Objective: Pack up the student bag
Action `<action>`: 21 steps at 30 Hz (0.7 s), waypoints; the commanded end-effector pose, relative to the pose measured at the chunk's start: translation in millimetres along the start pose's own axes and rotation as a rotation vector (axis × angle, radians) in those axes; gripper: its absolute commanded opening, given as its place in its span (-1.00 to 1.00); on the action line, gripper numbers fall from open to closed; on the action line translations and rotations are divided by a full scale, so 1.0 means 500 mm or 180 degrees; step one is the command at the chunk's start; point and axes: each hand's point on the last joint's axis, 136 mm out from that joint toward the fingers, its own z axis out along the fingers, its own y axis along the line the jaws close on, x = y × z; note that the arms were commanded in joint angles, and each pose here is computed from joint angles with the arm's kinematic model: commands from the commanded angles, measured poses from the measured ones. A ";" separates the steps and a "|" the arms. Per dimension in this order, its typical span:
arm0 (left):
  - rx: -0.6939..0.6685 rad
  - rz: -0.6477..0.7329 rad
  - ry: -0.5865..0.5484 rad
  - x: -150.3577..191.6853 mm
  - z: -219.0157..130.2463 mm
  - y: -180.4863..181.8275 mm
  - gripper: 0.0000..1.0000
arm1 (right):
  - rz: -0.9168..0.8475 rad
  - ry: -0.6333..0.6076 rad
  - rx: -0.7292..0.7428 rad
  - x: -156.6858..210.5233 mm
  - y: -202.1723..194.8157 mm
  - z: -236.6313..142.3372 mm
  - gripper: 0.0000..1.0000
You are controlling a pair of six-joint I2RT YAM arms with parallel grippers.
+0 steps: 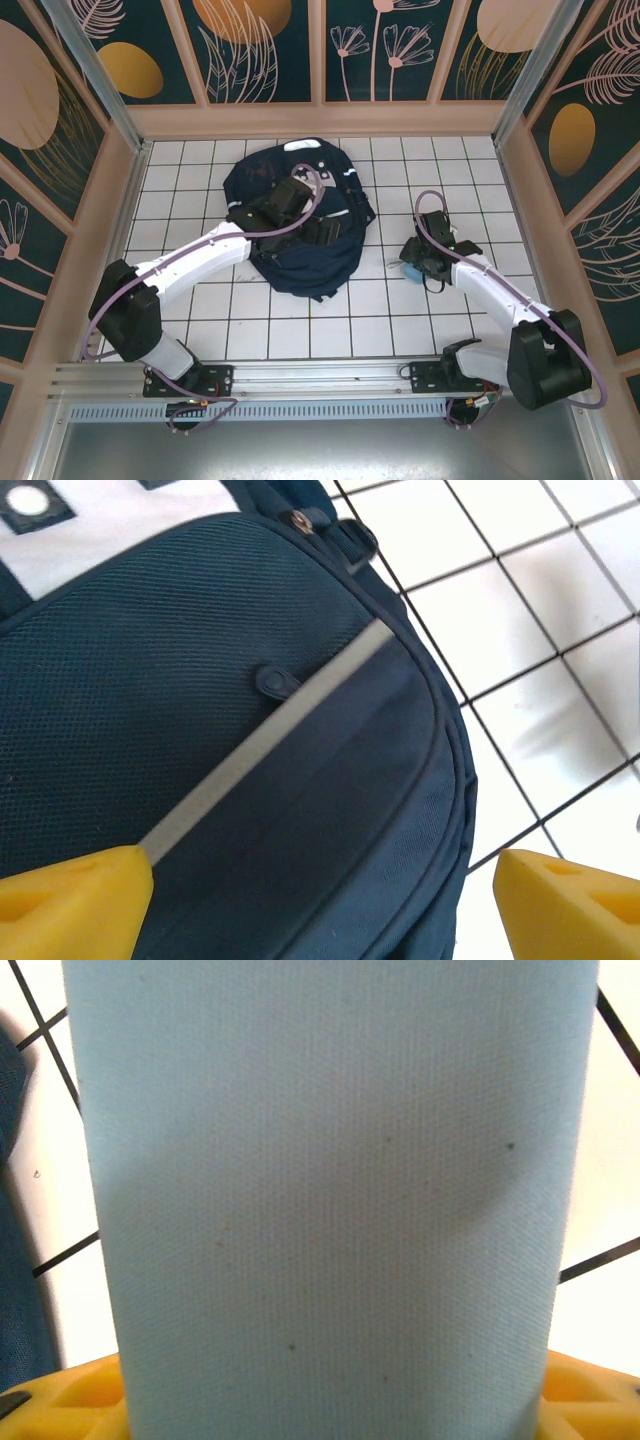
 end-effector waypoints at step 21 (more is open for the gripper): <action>-0.1152 0.1108 0.0510 0.008 0.060 0.059 0.27 | 0.0094 -0.0093 -0.0218 -0.035 0.001 -0.017 0.24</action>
